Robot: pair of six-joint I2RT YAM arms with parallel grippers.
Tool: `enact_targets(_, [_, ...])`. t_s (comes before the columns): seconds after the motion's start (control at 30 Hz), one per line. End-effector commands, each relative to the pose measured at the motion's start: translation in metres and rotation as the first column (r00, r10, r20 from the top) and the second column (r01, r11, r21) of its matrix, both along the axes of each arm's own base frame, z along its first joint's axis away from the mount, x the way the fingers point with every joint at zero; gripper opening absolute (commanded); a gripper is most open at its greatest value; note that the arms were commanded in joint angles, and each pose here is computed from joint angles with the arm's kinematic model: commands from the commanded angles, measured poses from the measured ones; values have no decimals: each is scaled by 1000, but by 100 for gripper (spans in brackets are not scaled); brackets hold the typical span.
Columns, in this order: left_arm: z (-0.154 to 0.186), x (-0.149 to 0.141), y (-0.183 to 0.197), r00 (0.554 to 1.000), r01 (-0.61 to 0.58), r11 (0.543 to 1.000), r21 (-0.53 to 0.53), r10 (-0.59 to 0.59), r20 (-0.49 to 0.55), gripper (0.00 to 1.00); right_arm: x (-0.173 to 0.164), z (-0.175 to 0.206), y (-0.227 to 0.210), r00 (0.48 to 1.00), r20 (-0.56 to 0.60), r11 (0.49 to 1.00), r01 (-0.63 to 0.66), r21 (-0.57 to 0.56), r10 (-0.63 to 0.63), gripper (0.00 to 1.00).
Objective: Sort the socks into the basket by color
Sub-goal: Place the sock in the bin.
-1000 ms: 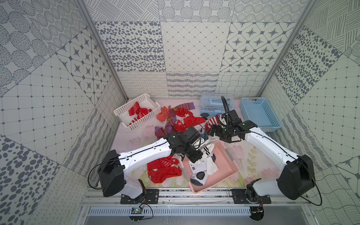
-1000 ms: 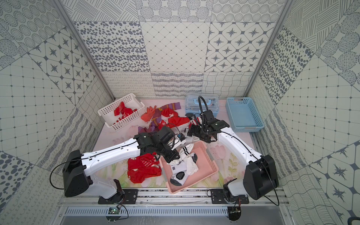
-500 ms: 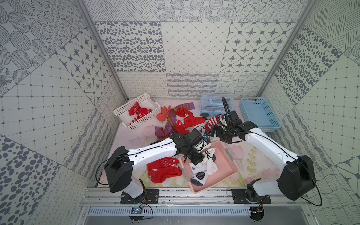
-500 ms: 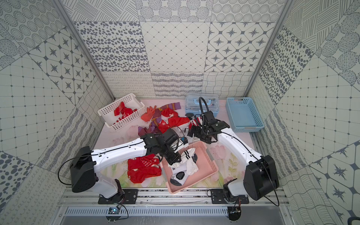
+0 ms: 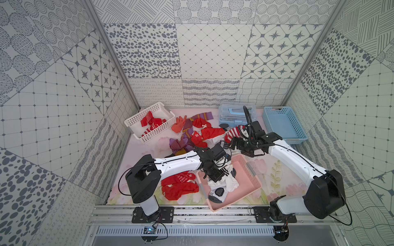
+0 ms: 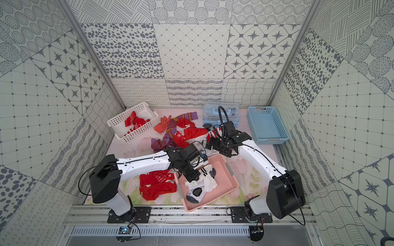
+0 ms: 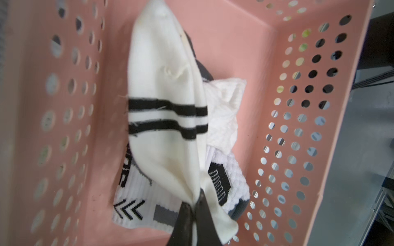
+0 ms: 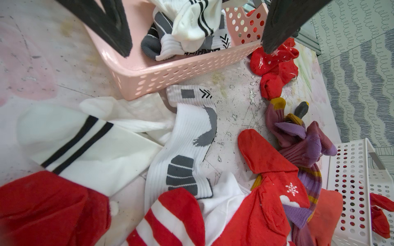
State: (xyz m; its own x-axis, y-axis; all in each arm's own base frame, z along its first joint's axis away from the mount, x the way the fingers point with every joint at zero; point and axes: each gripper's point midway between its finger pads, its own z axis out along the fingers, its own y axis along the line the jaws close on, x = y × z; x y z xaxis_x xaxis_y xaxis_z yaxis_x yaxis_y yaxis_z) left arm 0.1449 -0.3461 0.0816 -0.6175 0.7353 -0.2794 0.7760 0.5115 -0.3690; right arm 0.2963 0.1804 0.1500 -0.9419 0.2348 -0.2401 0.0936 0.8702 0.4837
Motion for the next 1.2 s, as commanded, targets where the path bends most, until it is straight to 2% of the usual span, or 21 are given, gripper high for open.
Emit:
enact_targets(0.0, [-15,2,-2,1000,7,1000,12,-7,7,6,10,5,3,999,31,1000,-10,11,9,98])
enact_targets(0.27, [-27,1,1,1000,4,999,34,-4,-3,19,15,6,4,999,33,1000,-13,15,12,98])
enact_targets(0.4, [-23,2,0,1000,-4,1000,25,3,8,26,19,8,5,999,38,1000,-19,11,19,98])
enact_targets(0.57, [-2,10,3,997,-23,1000,4,22,69,50,25,12,7,998,50,1000,-28,1,28,98])
enact_targets(0.73, [34,19,10,987,-52,998,-29,56,153,63,40,13,11,997,63,999,-34,-13,35,97])
enact_targets(0.83, [55,27,17,975,-96,994,-49,104,196,66,53,13,15,996,79,999,-38,-14,39,88])
enact_targets(0.93, [75,41,29,954,-187,979,-79,200,225,67,68,10,23,995,92,999,-46,-22,47,73])
enact_targets(1.07, [102,64,51,902,-345,929,-136,368,226,67,87,3,43,990,101,995,-92,-40,96,48])
enact_targets(1.17, [119,77,68,851,-454,873,-180,485,202,68,100,-7,55,987,98,990,-124,-66,130,44])
